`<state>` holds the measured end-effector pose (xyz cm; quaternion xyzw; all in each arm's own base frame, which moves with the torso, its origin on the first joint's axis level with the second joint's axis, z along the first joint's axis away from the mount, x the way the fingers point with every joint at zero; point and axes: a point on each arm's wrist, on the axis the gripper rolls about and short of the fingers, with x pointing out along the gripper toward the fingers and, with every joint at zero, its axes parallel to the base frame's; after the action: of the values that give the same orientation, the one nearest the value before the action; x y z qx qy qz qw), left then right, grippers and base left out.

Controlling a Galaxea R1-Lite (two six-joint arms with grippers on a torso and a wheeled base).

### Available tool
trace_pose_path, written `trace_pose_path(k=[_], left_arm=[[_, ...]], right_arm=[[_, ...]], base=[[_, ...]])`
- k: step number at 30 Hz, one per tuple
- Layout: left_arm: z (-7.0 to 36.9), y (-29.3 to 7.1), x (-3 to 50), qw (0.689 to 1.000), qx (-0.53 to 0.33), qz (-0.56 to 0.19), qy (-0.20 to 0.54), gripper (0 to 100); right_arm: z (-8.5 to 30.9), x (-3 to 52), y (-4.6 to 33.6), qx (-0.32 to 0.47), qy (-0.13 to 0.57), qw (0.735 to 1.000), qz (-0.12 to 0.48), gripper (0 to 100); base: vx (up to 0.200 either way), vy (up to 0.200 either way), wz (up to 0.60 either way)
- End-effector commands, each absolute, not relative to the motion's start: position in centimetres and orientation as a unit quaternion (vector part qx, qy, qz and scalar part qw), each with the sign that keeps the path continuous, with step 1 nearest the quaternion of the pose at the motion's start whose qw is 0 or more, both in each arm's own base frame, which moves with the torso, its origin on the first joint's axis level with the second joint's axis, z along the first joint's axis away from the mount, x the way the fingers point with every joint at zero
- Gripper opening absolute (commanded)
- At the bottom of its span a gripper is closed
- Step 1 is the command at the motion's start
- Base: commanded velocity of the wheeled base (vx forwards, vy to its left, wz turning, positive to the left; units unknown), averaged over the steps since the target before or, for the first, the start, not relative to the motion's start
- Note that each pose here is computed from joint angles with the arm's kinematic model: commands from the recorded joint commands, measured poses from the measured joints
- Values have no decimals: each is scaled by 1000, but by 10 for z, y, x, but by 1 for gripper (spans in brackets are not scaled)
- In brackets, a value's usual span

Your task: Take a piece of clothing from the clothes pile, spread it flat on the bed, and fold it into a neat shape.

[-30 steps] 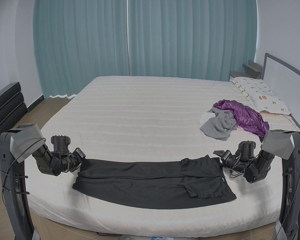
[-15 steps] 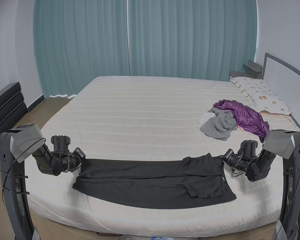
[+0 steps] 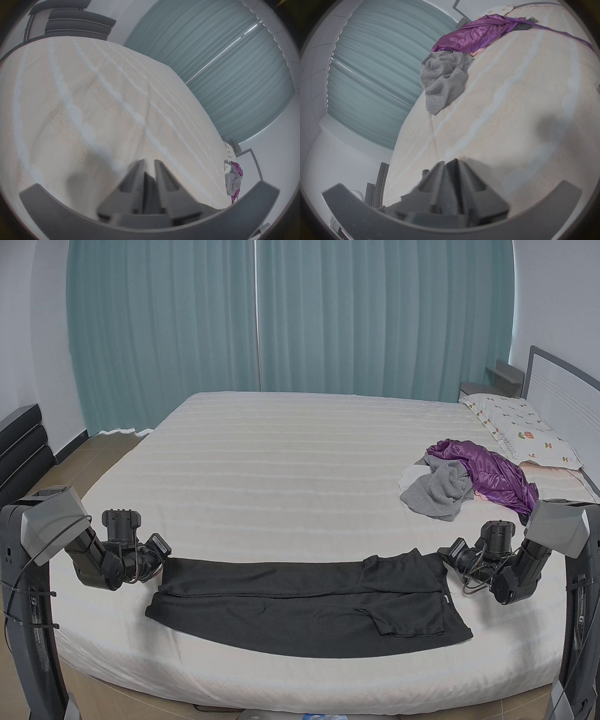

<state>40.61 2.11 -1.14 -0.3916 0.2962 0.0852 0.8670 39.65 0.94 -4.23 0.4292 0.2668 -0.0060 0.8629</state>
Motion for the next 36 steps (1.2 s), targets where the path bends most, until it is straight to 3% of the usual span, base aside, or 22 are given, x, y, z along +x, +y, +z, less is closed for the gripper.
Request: trace_pose_path(k=[1,6,10,18,21,24,36], left_arm=[[-13,21,407,867,-391,85,297,100],[-10,21,406,862,-403,88,294,100],[3,28,394,859,-412,101,287,100],[25,32,351,848,-429,81,300,100],[25,31,339,844,-429,85,310,100],[20,28,327,839,-427,87,326,100],[9,19,284,826,-399,60,394,100]], right_arm=[[-41,395,10,429,267,863,-4,100],[-30,390,8,435,262,861,-2,100],[-1,363,8,476,259,840,-9,100],[15,322,22,475,257,841,34,100],[22,302,24,474,268,838,35,100],[21,291,22,475,278,834,27,100],[10,278,22,474,288,832,21,100]], base=[[0,0,0],[0,0,0],[0,0,0],[0,0,0],[-200,0,0],[-200,0,0],[0,0,0]])
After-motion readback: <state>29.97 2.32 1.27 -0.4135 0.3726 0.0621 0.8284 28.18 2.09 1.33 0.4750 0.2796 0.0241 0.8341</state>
